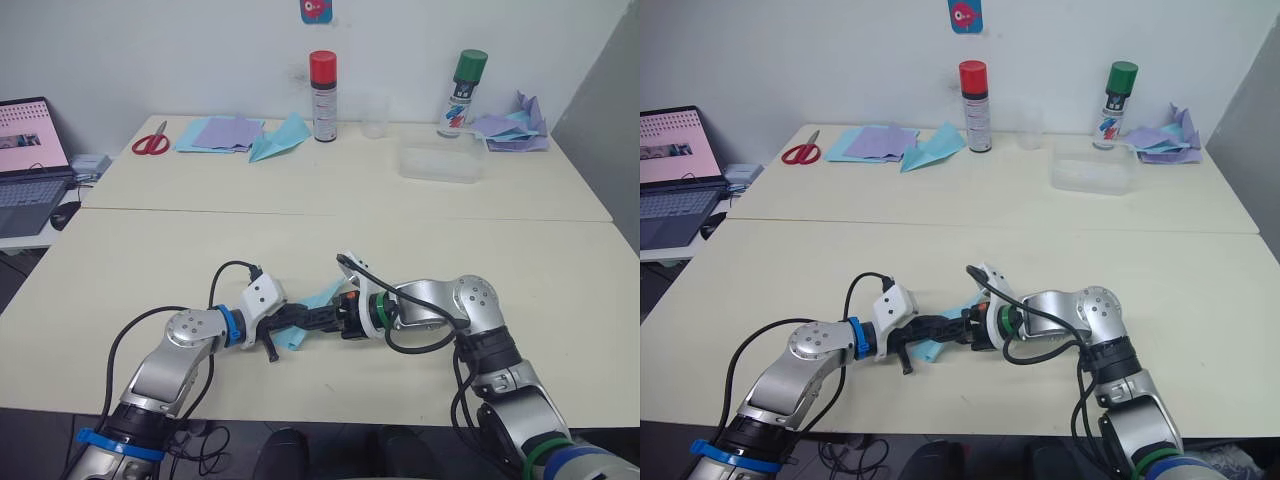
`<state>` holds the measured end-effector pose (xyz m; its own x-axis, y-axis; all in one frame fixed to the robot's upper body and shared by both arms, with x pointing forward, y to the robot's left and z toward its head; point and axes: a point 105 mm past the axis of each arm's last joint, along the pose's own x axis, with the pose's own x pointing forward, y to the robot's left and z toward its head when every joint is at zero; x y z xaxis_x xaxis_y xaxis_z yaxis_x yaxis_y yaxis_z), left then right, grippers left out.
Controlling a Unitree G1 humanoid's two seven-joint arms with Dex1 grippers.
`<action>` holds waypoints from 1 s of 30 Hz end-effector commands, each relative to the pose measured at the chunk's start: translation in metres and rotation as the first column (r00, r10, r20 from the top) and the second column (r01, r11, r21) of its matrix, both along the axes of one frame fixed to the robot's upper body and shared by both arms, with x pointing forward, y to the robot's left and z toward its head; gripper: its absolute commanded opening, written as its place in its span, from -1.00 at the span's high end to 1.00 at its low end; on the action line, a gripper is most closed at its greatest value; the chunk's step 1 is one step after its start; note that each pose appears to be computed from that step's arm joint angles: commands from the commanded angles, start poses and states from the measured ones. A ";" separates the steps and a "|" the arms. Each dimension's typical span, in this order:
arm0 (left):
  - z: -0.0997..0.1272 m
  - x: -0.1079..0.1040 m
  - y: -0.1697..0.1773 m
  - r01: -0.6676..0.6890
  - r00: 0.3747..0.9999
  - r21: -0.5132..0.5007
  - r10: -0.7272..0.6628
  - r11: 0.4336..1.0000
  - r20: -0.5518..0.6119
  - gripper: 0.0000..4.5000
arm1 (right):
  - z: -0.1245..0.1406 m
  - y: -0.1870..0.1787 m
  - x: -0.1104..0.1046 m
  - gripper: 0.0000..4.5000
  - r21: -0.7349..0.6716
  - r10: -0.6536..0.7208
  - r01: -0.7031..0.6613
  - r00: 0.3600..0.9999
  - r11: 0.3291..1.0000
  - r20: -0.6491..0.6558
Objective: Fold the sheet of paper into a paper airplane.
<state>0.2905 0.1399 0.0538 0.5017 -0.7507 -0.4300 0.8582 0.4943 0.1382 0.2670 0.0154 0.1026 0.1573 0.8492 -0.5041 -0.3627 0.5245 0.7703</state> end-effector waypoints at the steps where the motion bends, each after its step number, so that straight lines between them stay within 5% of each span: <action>1: -0.041 -0.011 0.013 -0.042 0.990 0.104 0.056 0.994 -0.132 1.00 | -0.004 -0.005 0.006 -0.07 -0.033 -0.051 0.051 0.999 0.998 0.018; 27: -0.041 -0.011 0.014 -0.039 0.990 0.111 0.054 0.993 -0.133 1.00 | 0.002 -0.008 0.031 -0.07 0.027 -0.201 0.200 0.980 0.979 0.013; 30: -0.042 -0.011 0.014 -0.039 0.990 0.113 0.054 0.993 -0.134 1.00 | 0.002 -0.009 0.032 0.20 0.032 -0.204 0.203 0.979 0.979 0.009</action>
<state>0.2955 0.1450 0.0546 0.5285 -0.7243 -0.4428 0.8425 0.5118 0.1682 0.2810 0.0110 0.0847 0.2358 0.8068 -0.5418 -0.2801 0.5903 0.7571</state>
